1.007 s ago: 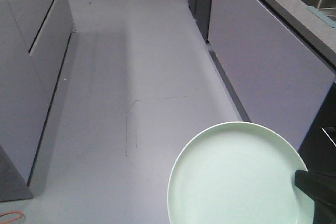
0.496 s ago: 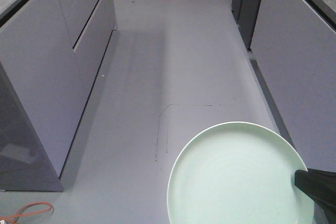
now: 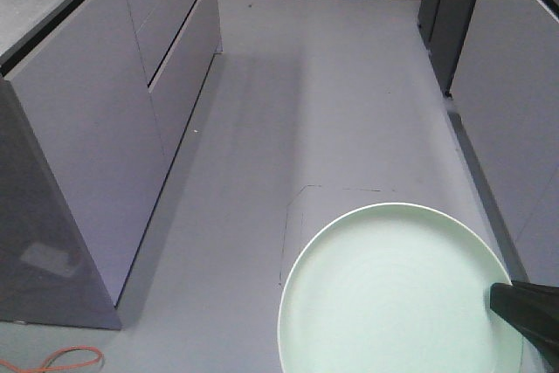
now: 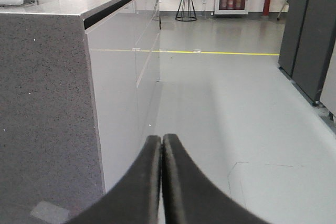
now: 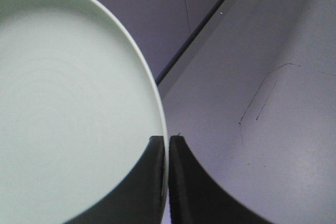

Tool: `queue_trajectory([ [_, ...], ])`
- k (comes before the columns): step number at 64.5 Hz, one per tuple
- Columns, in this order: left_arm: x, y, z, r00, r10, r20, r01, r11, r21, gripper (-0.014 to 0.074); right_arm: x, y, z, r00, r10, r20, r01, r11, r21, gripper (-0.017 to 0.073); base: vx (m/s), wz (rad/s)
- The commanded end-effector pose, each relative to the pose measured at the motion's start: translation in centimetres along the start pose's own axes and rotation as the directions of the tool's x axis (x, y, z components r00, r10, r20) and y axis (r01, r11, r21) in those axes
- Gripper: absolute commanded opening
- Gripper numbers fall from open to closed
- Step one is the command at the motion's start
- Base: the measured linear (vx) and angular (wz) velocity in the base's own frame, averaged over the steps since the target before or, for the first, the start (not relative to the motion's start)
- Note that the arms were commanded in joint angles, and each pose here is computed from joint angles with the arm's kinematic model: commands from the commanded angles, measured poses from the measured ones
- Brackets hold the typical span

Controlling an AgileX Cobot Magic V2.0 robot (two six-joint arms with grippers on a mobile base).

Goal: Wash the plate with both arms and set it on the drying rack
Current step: 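Drive the base along the aisle holding the plate in the right gripper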

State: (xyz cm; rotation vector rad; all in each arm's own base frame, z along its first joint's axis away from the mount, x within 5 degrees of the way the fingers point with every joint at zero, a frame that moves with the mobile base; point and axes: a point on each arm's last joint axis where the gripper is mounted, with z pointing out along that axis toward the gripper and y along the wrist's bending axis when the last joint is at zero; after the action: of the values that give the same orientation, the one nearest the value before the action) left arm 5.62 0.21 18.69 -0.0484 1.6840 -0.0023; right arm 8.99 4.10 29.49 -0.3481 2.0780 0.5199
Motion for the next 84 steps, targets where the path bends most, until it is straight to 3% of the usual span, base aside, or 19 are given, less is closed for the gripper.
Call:
queue_trajectory([
  [1, -1.7, -0.15, -0.37, 0.993, -0.015, 0.113, 0.013, 1.0, 0.018, -0.0006, -1.22, 0.16, -0.37, 0.997, 0.017, 0.072, -0.017, 1.0, -0.001, -0.0001, 0.16, 0.09],
  [84, -1.7, -0.15, -0.37, 0.993, -0.015, 0.113, 0.013, 1.0, 0.018, -0.0006, -1.22, 0.16, -0.37, 0.997, 0.016, 0.072, -0.016, 1.0, -0.001, -0.0001, 0.26, 0.0],
])
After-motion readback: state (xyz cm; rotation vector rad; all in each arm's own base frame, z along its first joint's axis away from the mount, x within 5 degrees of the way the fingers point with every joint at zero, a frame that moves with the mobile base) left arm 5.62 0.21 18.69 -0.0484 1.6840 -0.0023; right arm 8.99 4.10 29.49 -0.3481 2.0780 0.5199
